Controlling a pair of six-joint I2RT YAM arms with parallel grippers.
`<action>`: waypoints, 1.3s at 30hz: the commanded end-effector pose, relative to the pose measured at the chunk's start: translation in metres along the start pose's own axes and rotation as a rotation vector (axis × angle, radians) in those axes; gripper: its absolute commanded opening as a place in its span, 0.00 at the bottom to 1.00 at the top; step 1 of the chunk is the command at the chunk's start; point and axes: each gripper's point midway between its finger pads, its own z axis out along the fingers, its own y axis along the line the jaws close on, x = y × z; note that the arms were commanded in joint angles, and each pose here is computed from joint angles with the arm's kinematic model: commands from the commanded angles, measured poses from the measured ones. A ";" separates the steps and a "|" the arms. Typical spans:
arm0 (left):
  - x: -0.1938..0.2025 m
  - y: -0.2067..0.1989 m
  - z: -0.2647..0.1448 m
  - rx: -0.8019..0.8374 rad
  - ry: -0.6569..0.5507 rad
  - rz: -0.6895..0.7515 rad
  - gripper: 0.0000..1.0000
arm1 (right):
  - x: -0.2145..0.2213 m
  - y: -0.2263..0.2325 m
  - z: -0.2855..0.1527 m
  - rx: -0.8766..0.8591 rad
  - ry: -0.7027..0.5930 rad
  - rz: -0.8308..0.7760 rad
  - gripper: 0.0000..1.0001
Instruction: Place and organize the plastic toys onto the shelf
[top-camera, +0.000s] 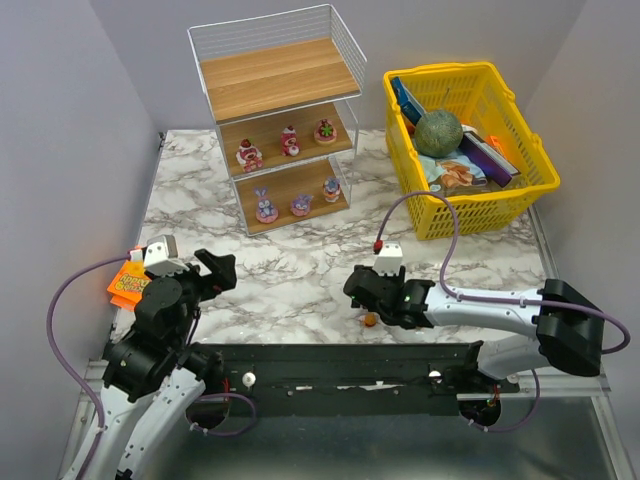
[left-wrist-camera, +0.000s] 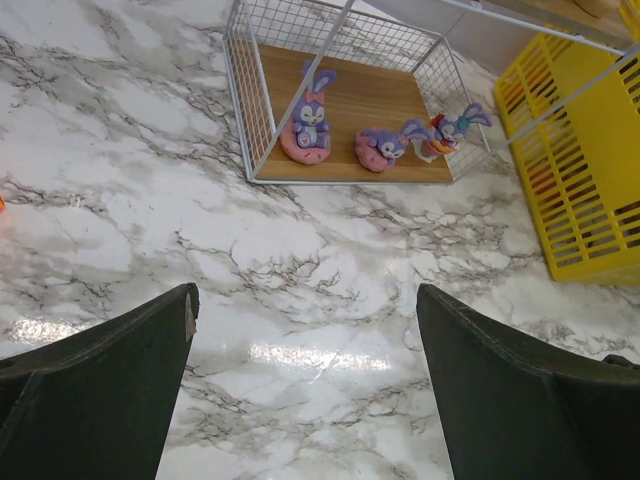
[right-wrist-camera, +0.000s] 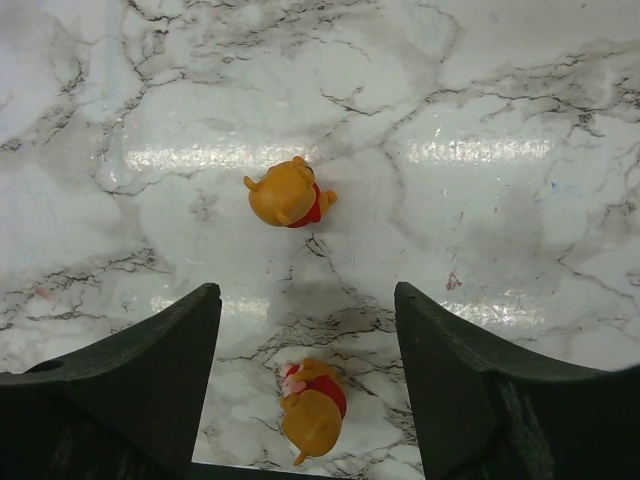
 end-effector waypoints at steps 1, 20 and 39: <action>0.003 -0.004 0.003 0.018 0.018 0.018 0.99 | 0.005 -0.001 0.005 0.011 -0.009 0.054 0.71; -0.001 -0.006 -0.001 0.040 -0.008 0.005 0.99 | 0.035 0.000 -0.045 -0.236 0.087 0.092 0.51; -0.002 -0.005 -0.001 0.034 -0.008 0.006 0.99 | 0.085 0.017 -0.022 -0.130 0.143 0.016 0.10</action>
